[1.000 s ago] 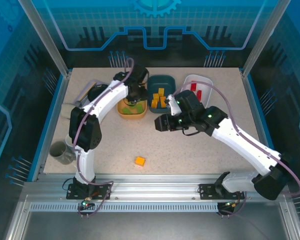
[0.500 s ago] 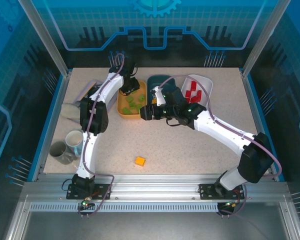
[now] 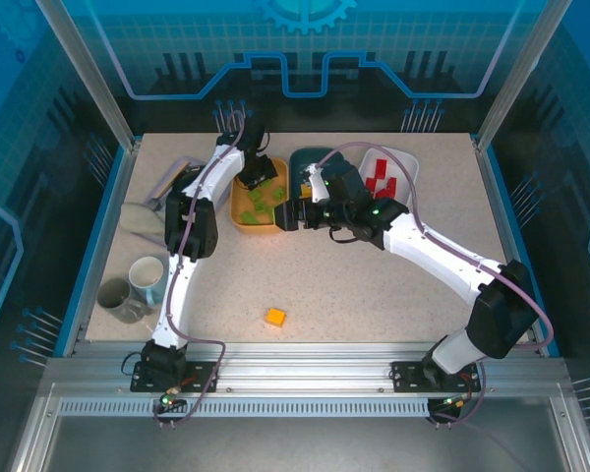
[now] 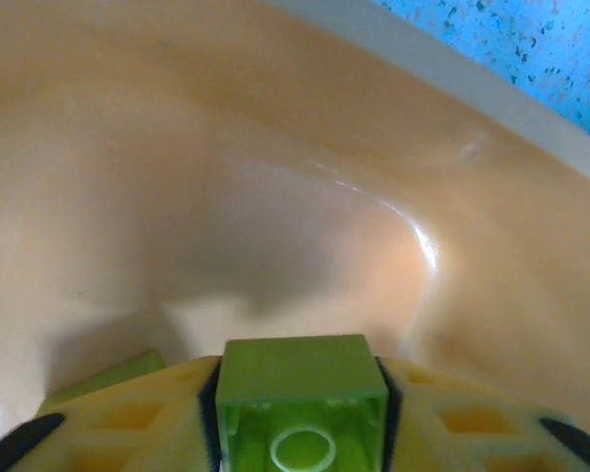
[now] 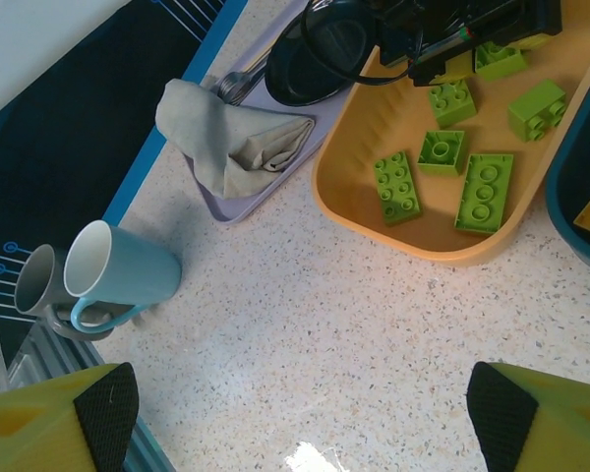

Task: Sort the legos into containers by color

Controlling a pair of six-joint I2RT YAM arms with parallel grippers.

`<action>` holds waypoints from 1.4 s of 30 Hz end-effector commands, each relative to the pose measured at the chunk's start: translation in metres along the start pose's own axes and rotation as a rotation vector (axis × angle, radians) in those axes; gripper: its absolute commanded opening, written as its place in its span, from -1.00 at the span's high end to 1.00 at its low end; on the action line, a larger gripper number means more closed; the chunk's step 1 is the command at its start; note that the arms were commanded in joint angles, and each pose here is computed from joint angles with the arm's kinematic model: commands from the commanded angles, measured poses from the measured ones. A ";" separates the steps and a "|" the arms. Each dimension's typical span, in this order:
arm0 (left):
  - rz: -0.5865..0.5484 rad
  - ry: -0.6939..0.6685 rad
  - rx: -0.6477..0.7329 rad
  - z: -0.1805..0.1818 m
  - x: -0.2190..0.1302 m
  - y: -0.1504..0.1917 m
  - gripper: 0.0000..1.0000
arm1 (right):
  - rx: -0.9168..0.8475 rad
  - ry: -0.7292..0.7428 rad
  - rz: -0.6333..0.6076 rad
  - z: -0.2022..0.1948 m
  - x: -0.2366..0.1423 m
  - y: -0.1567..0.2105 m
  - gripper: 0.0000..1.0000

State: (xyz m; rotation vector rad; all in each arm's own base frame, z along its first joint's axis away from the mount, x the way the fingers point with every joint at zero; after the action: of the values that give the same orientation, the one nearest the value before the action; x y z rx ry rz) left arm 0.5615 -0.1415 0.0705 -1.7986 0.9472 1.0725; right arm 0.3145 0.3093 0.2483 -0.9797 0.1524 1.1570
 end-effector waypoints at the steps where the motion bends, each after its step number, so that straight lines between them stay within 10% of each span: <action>1: 0.007 0.028 -0.001 -0.005 -0.020 -0.003 -0.04 | -0.051 0.006 -0.023 -0.002 -0.008 -0.001 -0.80; 14: -0.136 0.068 -0.049 -0.007 -0.155 0.000 -0.26 | -0.513 -0.009 0.106 0.003 -0.010 0.067 -0.74; 30: -0.046 0.088 -0.292 0.124 -0.263 0.228 -0.44 | -0.871 0.025 0.599 0.006 0.038 0.225 -0.65; 42: 0.094 0.259 -0.301 0.144 -0.266 0.320 -0.50 | -0.838 0.121 0.697 -0.012 0.081 0.249 -0.57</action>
State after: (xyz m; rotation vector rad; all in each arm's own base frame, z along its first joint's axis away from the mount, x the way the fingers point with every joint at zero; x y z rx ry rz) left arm 0.1588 -0.0748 0.1916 -2.1814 0.9719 1.0716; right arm 0.1478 0.3682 0.0591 -1.8105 0.0577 1.8631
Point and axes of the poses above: each hand's point on the last joint's axis, 136 mm out from that joint toward the fingers, its own x axis out along the fingers, its own z axis along the line the jaws close on, y = z × x, the point moved 2 cm from there along -x, back along the fingers, and after that the axes turned 8 degrees about x, right-handed, at the moved point
